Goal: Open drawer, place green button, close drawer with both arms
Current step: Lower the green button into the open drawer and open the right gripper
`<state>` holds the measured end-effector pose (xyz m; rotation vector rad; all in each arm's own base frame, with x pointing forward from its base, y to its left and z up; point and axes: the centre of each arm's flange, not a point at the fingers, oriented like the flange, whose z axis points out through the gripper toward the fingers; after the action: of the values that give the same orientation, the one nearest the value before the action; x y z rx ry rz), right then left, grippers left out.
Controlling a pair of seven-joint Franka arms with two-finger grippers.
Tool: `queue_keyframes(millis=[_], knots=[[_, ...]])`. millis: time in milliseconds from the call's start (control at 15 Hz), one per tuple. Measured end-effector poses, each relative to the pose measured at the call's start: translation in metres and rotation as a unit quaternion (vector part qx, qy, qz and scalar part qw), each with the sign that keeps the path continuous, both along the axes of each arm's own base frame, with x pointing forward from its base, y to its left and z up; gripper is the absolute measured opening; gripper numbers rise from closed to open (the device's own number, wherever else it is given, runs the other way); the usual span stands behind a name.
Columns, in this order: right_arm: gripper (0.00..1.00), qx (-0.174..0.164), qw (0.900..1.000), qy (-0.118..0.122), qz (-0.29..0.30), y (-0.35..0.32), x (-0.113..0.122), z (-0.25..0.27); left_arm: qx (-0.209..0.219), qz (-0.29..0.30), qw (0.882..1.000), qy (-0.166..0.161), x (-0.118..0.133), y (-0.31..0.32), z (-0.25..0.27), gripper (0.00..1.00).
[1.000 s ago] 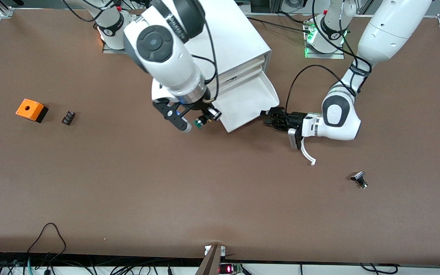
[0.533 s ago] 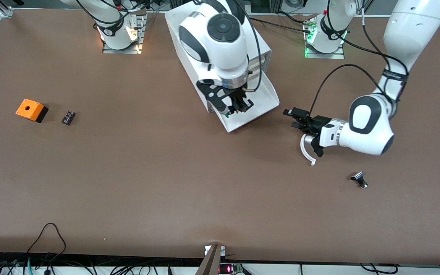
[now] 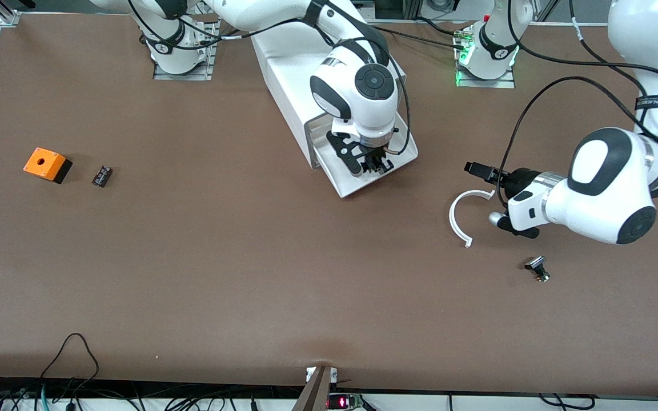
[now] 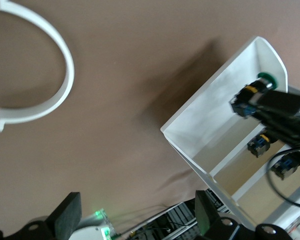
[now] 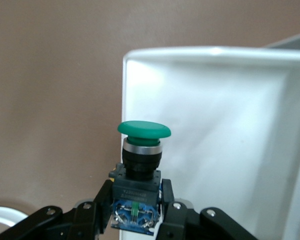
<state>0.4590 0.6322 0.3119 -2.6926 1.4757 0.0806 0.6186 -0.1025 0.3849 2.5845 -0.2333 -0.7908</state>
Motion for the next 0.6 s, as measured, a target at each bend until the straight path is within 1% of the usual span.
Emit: queue_keyframes(millis=[133,267,333,467,600], knots=[[0.42,-0.004,1.0,0.003,-0.003,0.004,-0.005,-0.016,0.041,0.014,0.999,-0.002,0.005,0.001,0.029,1.0],[0.42,-0.003,1.0,0.004,-0.014,0.008,-0.008,-0.028,0.088,0.01,0.996,-0.031,0.011,0.012,0.058,1.0],[0.42,0.001,1.0,0.001,-0.017,0.01,-0.01,-0.033,0.1,0.01,0.994,-0.045,0.015,0.017,0.073,1.0],[0.43,0.006,1.0,-0.001,-0.027,0.014,-0.013,-0.04,0.112,0.017,0.992,-0.063,0.019,0.028,0.097,1.0],[0.44,0.006,0.999,-0.001,-0.033,0.013,-0.012,-0.041,0.113,0.025,0.991,-0.071,0.022,0.036,0.106,1.0]])
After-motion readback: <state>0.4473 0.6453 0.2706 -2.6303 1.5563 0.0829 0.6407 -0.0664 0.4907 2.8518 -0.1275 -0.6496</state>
